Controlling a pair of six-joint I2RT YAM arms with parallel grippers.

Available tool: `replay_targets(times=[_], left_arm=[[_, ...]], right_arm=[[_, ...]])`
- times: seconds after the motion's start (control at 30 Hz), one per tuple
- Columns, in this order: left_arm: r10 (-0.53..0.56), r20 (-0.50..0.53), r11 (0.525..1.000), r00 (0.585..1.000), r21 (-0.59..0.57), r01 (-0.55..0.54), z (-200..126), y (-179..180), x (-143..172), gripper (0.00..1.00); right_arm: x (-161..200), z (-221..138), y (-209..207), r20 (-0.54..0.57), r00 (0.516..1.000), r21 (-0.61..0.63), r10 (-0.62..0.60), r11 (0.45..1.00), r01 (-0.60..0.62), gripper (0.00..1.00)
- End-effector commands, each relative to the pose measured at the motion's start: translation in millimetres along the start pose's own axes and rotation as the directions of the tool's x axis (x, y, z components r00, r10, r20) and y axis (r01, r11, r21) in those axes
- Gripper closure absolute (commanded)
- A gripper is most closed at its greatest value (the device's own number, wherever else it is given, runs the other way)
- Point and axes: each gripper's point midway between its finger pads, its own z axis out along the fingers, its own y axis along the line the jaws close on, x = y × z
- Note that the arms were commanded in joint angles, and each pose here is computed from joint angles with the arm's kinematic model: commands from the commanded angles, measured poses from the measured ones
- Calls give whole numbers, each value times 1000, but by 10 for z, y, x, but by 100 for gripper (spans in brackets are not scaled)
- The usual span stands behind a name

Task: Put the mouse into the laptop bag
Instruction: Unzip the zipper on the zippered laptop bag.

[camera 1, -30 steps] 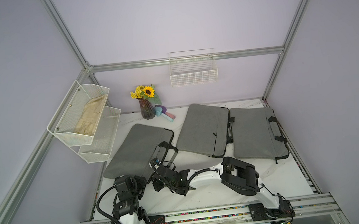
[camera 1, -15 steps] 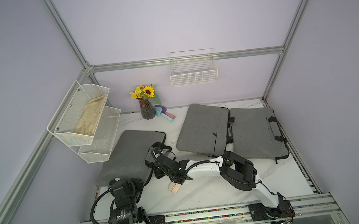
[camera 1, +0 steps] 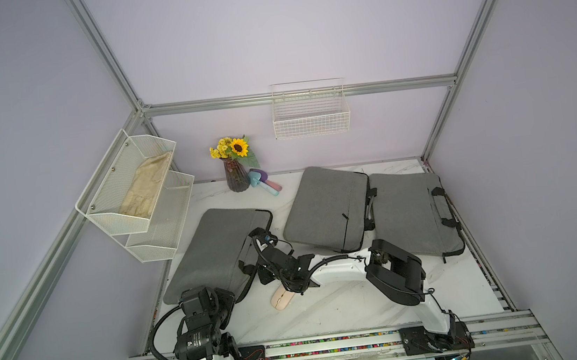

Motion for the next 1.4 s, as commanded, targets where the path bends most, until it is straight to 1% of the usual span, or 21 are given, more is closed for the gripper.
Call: replay_targets(times=[0.0,0.1,0.2,0.43,0.57,0.77,0.87,0.93,1.0,1.07,1.13,1.2,1.3,1.37], left_arm=[[45,150,999,988,-22,-42,-192,-117,-309,100],[37,194,999,980,-44,-29,-255,-91,-380,100],[12,253,998,968,-67,5,-329,-47,-469,100],[-23,367,985,930,-153,85,-418,110,-667,100],[-29,416,984,909,-146,98,-461,89,-764,100],[-23,422,983,906,-156,98,-515,-48,-890,100],[-21,423,981,906,-167,101,-539,-105,-969,100],[-16,439,983,898,-159,95,-594,-170,-1046,100],[-11,437,986,899,-147,84,-611,-253,-1107,100],[-14,420,988,907,-137,78,-580,-328,-1154,100],[-15,408,989,913,-128,73,-533,-373,-1191,100],[-22,393,991,919,-110,71,-446,-395,-1211,100],[-40,372,986,927,-134,96,-316,-295,-1213,100],[-51,368,984,928,-138,109,-240,-231,-1220,100]], right_arm=[[-497,-176,-613,153,985,202,78,973,-108,100],[-487,-179,-800,148,985,240,90,963,-124,100],[-573,-241,-875,173,982,270,81,955,-126,100],[-873,-374,-765,216,976,276,39,956,-100,100],[-1039,-479,-725,244,969,284,23,954,-94,100],[-1143,-576,-799,268,963,348,-13,934,-84,100],[-1131,-616,-903,275,961,395,-19,914,-94,100],[-1082,-616,-946,269,963,407,-16,908,-98,100],[-1033,-628,-974,257,966,412,-3,905,-107,100],[-1022,-671,-836,258,966,366,-9,926,-89,100],[-1065,-772,-592,277,959,313,-52,949,-39,100],[-1103,-911,-456,289,955,315,-67,949,-29,100],[-1194,-1109,-281,315,945,289,-87,957,-8,100],[-1226,-1190,-272,323,942,296,-92,955,-8,100]])
